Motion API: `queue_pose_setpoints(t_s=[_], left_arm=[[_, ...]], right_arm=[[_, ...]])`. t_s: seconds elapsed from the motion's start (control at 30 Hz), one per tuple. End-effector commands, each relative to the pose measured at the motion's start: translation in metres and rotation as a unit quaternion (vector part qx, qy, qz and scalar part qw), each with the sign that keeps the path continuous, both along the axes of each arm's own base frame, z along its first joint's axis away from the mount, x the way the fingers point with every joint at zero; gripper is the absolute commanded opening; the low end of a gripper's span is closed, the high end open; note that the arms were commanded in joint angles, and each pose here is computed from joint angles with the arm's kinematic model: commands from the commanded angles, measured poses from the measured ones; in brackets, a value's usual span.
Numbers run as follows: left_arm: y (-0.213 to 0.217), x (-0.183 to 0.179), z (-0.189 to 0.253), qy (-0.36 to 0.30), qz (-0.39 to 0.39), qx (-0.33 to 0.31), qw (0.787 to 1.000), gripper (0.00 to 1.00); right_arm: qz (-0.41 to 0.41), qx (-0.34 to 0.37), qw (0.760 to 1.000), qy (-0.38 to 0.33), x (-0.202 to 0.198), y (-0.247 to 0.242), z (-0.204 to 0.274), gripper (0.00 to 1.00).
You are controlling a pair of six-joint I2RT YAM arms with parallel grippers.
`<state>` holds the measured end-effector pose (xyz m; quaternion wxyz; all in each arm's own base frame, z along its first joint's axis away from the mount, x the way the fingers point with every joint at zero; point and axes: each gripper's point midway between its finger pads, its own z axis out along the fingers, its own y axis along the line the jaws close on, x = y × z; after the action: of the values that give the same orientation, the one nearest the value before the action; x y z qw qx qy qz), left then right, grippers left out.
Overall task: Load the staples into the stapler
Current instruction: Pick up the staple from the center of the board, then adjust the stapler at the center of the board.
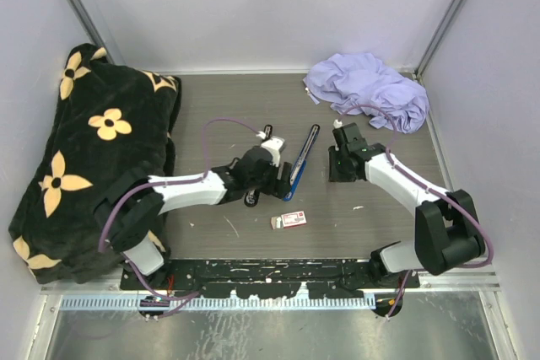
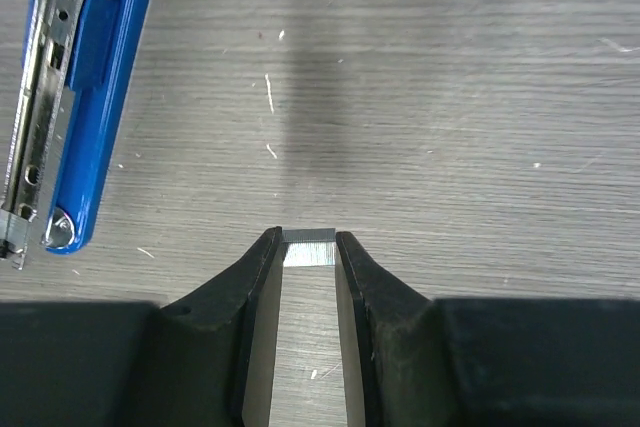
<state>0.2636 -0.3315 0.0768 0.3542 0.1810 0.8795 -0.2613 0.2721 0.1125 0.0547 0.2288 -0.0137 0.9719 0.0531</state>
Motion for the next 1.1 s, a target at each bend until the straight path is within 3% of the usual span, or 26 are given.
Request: queue_pose_setpoints(t_s=[0.0, 0.23, 0.4, 0.57, 0.83, 1.07], left_arm=[[-0.046, 0.031, 0.042, -0.084, -0.014, -0.046, 0.995, 0.72], [-0.066, 0.027, 0.014, -0.07, -0.074, 0.004, 0.995, 0.71], [-0.065, 0.024, -0.007, -0.066, -0.095, 0.063, 0.991, 0.55], [-0.056, 0.027, -0.016, -0.069, -0.092, 0.092, 0.989, 0.49], [-0.052, 0.015, -0.024, -0.06, -0.116, 0.106, 0.986, 0.31], [-0.043, 0.001, -0.025, -0.09, -0.182, 0.122, 0.972, 0.19]], right_arm=[[0.002, 0.037, 0.998, -0.058, 0.019, 0.001, 0.035, 0.26], [-0.006, 0.045, 0.997, -0.059, 0.016, -0.006, 0.033, 0.26], [-0.003, 0.052, 0.997, -0.061, 0.017, -0.006, 0.035, 0.26], [0.001, 0.058, 0.996, -0.064, 0.018, -0.004, 0.039, 0.26], [0.006, 0.063, 0.996, -0.066, 0.019, -0.001, 0.041, 0.26], [0.029, 0.08, 0.994, -0.065, 0.02, 0.007, 0.048, 0.26]])
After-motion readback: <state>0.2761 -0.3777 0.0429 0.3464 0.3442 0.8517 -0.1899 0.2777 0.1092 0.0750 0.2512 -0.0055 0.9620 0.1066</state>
